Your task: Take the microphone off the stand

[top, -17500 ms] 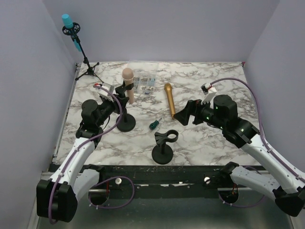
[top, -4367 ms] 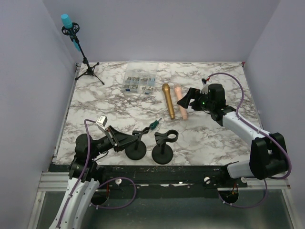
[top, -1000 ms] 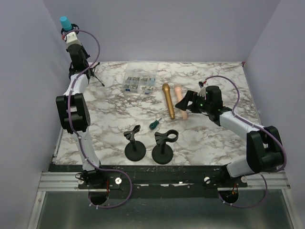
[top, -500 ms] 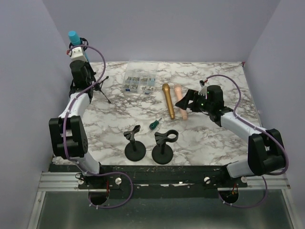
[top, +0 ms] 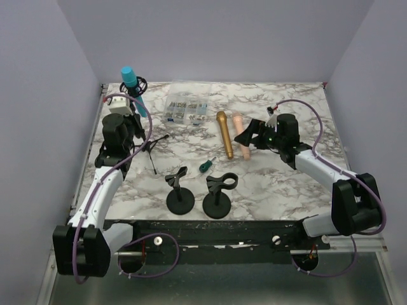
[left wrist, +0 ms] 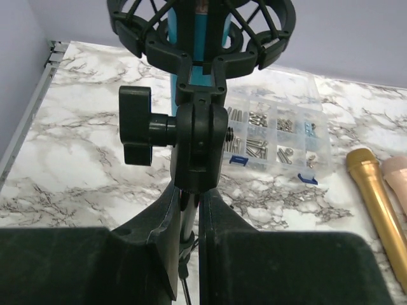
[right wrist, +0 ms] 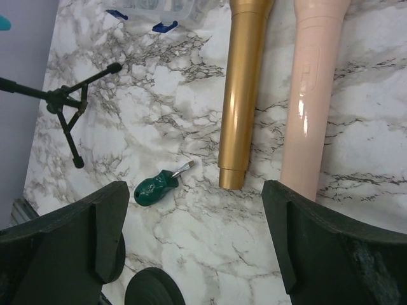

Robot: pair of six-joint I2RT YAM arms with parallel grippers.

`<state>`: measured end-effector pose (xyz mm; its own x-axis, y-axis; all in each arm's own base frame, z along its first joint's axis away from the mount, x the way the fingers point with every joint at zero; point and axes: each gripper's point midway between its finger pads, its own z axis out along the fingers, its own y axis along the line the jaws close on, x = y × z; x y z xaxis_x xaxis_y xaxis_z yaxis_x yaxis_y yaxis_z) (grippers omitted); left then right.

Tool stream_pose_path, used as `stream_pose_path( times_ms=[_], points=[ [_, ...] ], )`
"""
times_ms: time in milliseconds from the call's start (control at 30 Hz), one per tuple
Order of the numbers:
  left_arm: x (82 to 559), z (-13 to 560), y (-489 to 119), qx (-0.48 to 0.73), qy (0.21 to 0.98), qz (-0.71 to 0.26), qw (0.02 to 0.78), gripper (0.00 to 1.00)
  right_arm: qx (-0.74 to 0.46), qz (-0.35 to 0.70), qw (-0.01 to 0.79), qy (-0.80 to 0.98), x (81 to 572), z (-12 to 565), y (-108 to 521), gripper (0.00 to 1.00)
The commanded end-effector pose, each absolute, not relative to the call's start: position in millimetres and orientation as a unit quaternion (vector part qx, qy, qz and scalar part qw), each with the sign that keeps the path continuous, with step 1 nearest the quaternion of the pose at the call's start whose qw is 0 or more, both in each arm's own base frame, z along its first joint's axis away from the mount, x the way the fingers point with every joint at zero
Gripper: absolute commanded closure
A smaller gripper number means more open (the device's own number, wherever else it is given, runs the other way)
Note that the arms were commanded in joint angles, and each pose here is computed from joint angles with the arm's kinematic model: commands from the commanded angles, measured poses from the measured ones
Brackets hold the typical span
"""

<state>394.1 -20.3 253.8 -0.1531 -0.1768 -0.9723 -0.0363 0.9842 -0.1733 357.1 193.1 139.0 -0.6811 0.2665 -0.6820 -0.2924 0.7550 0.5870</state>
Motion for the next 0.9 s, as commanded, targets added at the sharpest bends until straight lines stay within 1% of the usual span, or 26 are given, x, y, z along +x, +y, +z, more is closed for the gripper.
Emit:
stream_pose_path(
  times_ms=[0, 267, 300, 467, 533, 700, 733, 767, 800, 867],
  points=[
    [363, 237, -45, -0.058, 0.778, -0.119, 0.614, 1.0, -0.009, 0.338, 0.418, 0.843, 358, 144, 186, 0.06],
    [340, 230, -55, -0.018, 0.792, -0.131, 0.596, 1.0, -0.014, 0.338, 0.424, 0.84, 356, 147, 186, 0.06],
    [339, 229, -55, -0.019, 0.795, -0.131, 0.592, 0.99, -0.016, 0.34, 0.424, 0.839, 356, 147, 186, 0.06],
    [331, 234, -57, -0.028, 0.798, -0.143, 0.585, 0.59, -0.021, 0.342, 0.425, 0.838, 354, 147, 188, 0.06],
    [327, 241, -58, -0.033, 0.793, -0.149, 0.59, 0.49, -0.021, 0.344, 0.425, 0.837, 355, 148, 188, 0.06],
    [308, 270, -59, -0.036, 0.777, -0.161, 0.607, 0.26, -0.02, 0.335, 0.428, 0.839, 356, 146, 186, 0.06],
    [304, 277, -58, -0.037, 0.773, -0.161, 0.612, 0.2, -0.021, 0.336, 0.427, 0.839, 356, 146, 186, 0.06],
    [300, 285, -56, -0.04, 0.768, -0.159, 0.619, 0.1, -0.021, 0.337, 0.428, 0.838, 356, 147, 186, 0.06],
    [297, 294, -53, -0.047, 0.762, -0.156, 0.627, 0.02, -0.021, 0.335, 0.43, 0.839, 357, 147, 185, 0.06],
    [293, 314, -47, -0.054, 0.748, -0.147, 0.645, 0.01, -0.018, 0.328, 0.431, 0.841, 358, 144, 183, 0.05]
  ],
)
